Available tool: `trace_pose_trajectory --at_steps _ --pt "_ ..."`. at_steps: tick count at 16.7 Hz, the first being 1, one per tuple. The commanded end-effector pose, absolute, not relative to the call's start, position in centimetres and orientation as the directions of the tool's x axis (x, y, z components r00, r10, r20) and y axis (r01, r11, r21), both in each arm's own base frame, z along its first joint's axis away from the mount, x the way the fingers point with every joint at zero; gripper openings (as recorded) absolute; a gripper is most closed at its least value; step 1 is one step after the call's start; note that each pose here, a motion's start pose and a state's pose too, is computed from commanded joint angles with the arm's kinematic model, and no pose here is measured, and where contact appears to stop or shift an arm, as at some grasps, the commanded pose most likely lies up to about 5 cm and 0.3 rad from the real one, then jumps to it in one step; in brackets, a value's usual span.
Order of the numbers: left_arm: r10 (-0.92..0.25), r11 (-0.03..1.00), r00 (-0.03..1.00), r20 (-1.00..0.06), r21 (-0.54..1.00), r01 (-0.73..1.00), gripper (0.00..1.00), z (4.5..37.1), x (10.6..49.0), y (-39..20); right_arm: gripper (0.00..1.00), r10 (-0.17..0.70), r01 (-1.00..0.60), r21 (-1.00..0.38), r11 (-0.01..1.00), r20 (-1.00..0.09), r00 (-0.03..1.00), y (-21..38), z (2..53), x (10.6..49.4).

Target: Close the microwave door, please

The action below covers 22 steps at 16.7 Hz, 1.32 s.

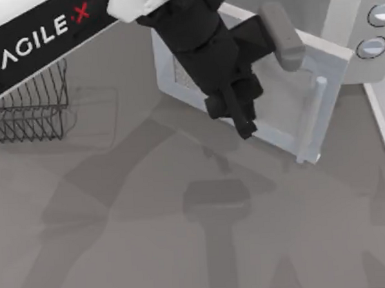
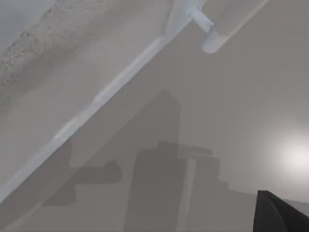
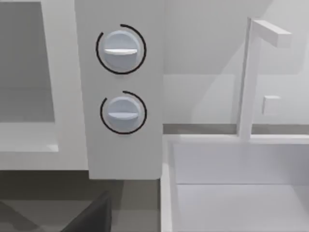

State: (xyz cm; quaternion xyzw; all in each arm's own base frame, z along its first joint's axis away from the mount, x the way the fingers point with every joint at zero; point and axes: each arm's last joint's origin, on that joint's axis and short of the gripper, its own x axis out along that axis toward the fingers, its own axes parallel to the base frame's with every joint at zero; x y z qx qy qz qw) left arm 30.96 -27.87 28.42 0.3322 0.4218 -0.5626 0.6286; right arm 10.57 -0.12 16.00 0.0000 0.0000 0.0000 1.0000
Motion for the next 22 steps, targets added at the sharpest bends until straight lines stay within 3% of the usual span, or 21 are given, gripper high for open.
trace_pose_trajectory --at_steps 3,6,15,22 --pt "-0.493 0.172 0.078 -0.867 -0.009 0.985 0.0 30.6 32.0 -27.1 1.0 0.0 0.0 0.0 1.0 0.0 1.0 -0.1 16.0 10.6" --pt "-0.501 0.177 0.088 -0.861 -0.003 0.984 0.0 30.9 32.1 -26.9 1.0 0.0 0.0 0.0 1.0 0.0 1.0 -0.1 16.0 10.6" --pt "-0.438 0.161 -0.025 -0.899 -0.106 0.981 0.0 28.1 31.4 -28.7 1.0 0.0 0.0 0.0 1.0 0.0 1.0 -0.1 16.0 10.6" --pt "-0.498 0.174 0.084 -0.863 -0.004 0.985 0.0 30.8 32.0 -29.0 1.0 0.0 0.0 0.0 1.0 0.0 1.0 -0.1 16.0 10.6"
